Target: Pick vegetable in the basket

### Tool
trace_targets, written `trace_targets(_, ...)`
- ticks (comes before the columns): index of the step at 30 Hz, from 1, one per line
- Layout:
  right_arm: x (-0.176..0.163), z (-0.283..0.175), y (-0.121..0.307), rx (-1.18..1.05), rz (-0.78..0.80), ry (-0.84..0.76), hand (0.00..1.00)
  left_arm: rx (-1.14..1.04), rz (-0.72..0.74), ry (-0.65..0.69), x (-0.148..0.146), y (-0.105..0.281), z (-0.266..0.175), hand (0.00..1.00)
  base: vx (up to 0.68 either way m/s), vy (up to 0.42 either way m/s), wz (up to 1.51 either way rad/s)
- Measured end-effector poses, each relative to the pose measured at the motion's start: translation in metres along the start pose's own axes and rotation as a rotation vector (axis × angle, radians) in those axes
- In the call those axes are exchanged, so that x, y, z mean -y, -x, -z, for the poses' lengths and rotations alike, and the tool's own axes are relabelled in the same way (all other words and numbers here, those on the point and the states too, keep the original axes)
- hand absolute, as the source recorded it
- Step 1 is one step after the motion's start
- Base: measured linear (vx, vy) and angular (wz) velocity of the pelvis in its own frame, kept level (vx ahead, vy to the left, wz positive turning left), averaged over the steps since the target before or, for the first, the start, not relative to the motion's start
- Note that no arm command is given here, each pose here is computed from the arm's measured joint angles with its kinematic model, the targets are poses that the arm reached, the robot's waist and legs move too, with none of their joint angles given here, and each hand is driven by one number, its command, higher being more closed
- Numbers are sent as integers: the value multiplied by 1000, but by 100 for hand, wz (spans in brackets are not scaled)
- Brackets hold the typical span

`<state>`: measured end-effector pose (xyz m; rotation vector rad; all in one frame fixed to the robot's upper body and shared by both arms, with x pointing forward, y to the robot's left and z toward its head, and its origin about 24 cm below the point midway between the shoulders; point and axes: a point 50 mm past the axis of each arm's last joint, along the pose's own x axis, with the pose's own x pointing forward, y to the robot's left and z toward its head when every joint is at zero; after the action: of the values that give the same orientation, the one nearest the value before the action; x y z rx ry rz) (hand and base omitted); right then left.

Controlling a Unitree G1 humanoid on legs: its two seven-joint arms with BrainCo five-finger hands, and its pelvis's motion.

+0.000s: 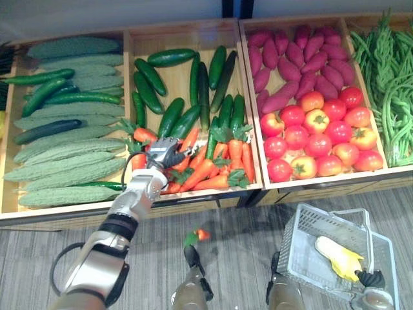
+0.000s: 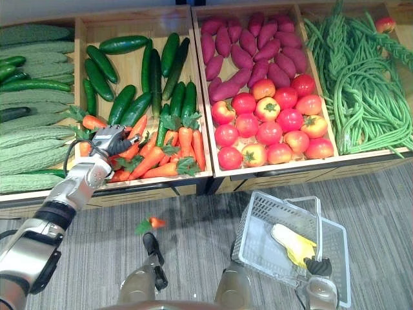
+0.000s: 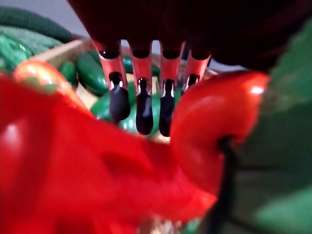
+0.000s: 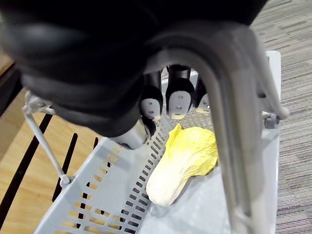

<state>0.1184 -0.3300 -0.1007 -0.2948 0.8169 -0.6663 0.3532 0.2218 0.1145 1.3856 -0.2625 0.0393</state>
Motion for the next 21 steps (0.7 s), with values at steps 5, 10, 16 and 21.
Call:
trace_targets(5, 5, 6, 1, -20, 20, -17, 100, 28, -75, -27, -22, -1, 1, 100, 2, 4, 8)
trace_targets(10, 6, 22, 7, -61, 21, -12, 100, 81, -98, -38, -28, 5, -6, 100, 28, -8, 3)
trace_targets(16, 9, 29, 10, -77, 20, 20, 100, 172, -146, -66, -43, 8, -20, 100, 4, -4, -2)
trace_targets(21, 26, 7, 1, 7, 37, 133, 100, 347, -134, -119, -50, 24, -39, 100, -6, -7, -31)
